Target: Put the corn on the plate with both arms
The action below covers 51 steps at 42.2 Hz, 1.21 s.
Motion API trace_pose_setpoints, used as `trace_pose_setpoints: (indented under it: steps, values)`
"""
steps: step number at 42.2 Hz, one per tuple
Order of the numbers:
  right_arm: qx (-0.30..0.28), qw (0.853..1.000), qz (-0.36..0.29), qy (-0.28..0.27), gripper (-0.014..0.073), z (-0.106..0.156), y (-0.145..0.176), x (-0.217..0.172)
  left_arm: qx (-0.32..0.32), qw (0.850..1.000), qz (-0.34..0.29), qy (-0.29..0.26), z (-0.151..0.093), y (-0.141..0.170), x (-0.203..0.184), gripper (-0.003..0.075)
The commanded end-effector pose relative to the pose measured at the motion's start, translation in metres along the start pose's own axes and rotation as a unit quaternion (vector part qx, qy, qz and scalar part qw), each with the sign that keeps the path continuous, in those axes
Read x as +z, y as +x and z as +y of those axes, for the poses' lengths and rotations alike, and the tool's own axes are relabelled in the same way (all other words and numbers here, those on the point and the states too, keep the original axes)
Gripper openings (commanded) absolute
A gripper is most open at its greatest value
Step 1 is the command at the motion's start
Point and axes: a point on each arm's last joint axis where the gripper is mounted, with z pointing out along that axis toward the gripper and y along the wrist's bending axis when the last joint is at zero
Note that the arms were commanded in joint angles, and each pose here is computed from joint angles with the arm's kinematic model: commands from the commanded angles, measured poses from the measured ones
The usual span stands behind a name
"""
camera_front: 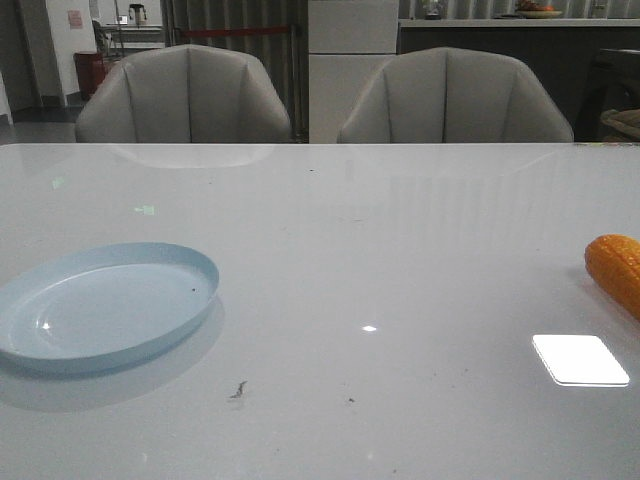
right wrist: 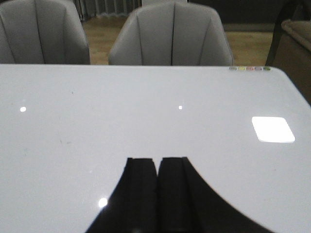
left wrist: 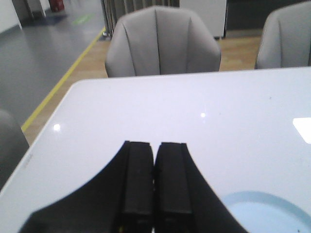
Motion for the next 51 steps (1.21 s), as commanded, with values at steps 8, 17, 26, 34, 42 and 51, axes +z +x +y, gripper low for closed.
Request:
trace_pose_setpoints:
  steps: [8,17,26,34,42,51]
  values:
    - [-0.001,0.999,0.042,0.004,0.0062,-0.001,0.0,0.028,-0.02,0.999,0.03,0.004,0.0,0.003,0.038,0.0335]
    - [0.0,0.996,0.084,0.006,0.0436,-0.002,0.01,0.048,-0.05,0.993,0.109,0.016,-0.004,0.022,0.057,0.0463]
    - [0.0,0.995,0.104,0.007,0.0478,-0.003,0.015,0.059,-0.054,0.973,0.223,0.038,-0.007,0.029,0.083,0.0463]
    - [0.001,0.994,0.112,0.007,0.0478,-0.003,0.017,0.062,-0.057,0.954,0.29,0.053,-0.008,0.022,0.124,0.0463]
    - [0.001,0.994,0.112,0.007,0.0478,-0.003,0.017,0.062,-0.042,0.929,0.36,0.072,-0.01,0.028,0.17,0.0461]
    - [0.001,0.994,0.112,0.007,0.0478,-0.003,0.017,0.062,-0.054,0.889,0.438,0.119,-0.02,0.051,0.213,0.046]
